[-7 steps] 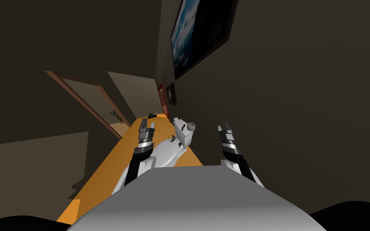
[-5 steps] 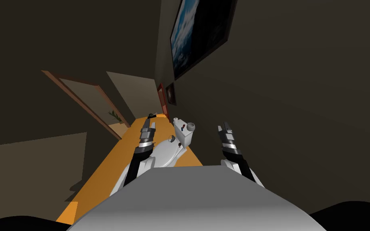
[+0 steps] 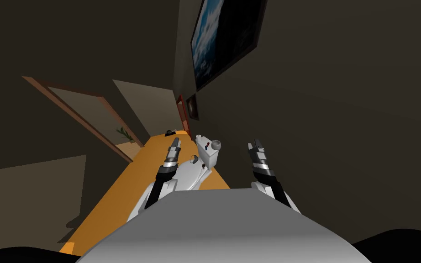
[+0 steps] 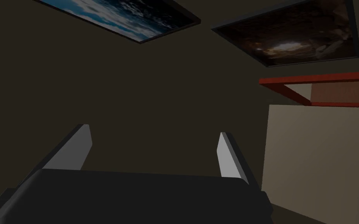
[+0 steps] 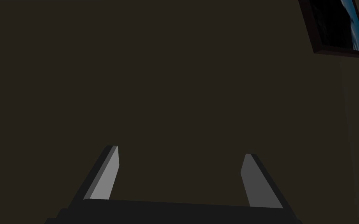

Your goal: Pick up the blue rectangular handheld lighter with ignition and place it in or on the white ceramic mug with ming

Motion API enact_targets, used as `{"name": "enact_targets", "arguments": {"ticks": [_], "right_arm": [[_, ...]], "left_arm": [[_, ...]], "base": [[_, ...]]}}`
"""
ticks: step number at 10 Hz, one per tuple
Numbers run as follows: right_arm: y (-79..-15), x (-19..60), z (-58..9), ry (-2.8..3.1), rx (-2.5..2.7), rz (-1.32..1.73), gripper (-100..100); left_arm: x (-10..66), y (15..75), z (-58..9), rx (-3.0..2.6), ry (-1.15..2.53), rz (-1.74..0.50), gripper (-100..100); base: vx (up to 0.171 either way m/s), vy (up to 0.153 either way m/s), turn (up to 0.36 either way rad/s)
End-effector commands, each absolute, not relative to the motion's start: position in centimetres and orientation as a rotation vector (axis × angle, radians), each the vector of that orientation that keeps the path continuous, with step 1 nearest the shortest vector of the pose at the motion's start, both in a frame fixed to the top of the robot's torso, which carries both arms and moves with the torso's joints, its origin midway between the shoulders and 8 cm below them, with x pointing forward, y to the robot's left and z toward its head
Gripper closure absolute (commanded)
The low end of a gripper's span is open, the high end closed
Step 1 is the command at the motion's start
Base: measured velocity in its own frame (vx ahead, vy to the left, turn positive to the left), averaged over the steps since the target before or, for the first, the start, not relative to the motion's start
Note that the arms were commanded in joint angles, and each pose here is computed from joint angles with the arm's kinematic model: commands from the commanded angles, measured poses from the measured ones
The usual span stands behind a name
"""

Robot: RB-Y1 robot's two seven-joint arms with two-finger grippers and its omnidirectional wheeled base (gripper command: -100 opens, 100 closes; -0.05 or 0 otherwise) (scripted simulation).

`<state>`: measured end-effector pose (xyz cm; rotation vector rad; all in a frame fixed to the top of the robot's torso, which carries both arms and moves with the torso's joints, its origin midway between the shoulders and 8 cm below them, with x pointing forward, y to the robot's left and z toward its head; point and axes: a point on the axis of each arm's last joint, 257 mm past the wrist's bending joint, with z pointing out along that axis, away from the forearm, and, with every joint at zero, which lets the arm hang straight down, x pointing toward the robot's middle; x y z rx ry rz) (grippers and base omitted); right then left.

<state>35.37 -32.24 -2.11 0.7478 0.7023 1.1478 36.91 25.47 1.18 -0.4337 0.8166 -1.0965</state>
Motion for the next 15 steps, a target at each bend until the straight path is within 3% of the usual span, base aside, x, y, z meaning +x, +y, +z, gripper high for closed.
{"name": "enact_targets", "arguments": {"ticks": [1,15], "right_arm": [[-32.2,35.4,-2.1,0.702,0.748,1.148,0],[-32.2,35.4,-2.1,0.702,0.748,1.148,0]], "left_arm": [[37.8,25.0,-0.1,-0.408,0.860,-1.063,-100],[42.9,19.8,-11.6,-0.198,1.152,-0.826,-100]], "base": [[0.042,0.013,-0.090],[0.039,0.019,-0.087]]}}
